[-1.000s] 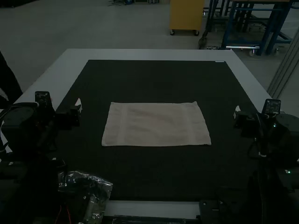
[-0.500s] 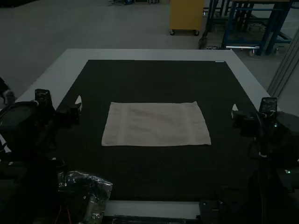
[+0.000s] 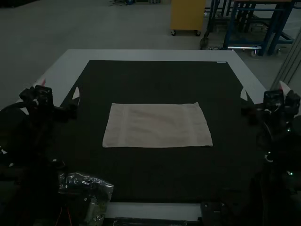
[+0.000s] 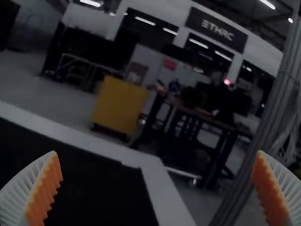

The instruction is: Fold the towel.

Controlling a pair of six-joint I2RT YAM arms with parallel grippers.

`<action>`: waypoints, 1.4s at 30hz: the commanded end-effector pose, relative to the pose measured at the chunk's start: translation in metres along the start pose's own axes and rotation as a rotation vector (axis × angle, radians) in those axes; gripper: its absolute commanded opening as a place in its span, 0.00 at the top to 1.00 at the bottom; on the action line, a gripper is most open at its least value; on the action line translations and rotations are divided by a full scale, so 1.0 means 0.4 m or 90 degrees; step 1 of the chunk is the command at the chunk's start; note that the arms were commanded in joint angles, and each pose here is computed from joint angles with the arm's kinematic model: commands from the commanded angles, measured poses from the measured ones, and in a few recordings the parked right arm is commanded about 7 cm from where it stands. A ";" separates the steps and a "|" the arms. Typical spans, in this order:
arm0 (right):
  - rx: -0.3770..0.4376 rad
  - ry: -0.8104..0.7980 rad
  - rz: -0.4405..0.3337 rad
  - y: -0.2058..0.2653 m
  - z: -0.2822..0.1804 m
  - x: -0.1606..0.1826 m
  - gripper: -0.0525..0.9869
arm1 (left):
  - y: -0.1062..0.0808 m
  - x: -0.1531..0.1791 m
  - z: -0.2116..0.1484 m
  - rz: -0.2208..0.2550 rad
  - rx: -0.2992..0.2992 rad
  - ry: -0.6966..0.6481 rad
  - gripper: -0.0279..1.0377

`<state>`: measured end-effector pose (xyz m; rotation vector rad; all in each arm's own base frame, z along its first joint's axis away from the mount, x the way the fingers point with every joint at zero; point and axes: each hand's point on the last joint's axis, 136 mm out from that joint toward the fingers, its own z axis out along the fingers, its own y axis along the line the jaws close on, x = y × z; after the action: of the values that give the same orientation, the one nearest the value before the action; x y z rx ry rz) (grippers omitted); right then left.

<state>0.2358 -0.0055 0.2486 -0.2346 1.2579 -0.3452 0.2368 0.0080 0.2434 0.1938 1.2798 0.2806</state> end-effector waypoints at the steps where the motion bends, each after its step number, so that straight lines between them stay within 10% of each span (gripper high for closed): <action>1: 0.037 -0.025 0.028 -0.049 0.002 -0.068 0.07 | 0.032 -0.061 0.002 0.012 -0.027 -0.028 0.07; 5: 0.037 -0.007 0.099 -0.078 0.041 -0.121 0.07 | 0.045 -0.113 0.038 -0.017 -0.016 -0.015 0.07; 10: 0.025 0.060 0.197 -0.100 0.164 -0.151 0.07 | 0.062 -0.140 0.151 -0.124 -0.002 0.043 0.07; 16: -0.023 0.157 0.264 -0.061 0.311 -0.088 0.07 | 0.038 0.000 0.303 -0.198 0.030 0.190 0.08; 21: -0.083 0.318 0.293 0.042 0.340 0.113 0.07 | -0.024 0.203 0.345 -0.180 0.081 0.350 0.08; 32: -0.216 0.511 0.281 0.226 0.246 0.353 0.08 | -0.252 0.421 0.268 -0.244 0.273 0.515 0.07; 42: -0.299 0.534 0.274 0.355 0.233 0.388 0.08 | -0.265 0.544 0.278 -0.251 0.271 0.556 0.07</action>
<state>0.3802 0.0505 0.0879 -0.1579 2.1799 0.2436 0.3951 -0.0231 0.0296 0.1468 2.2570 -0.2944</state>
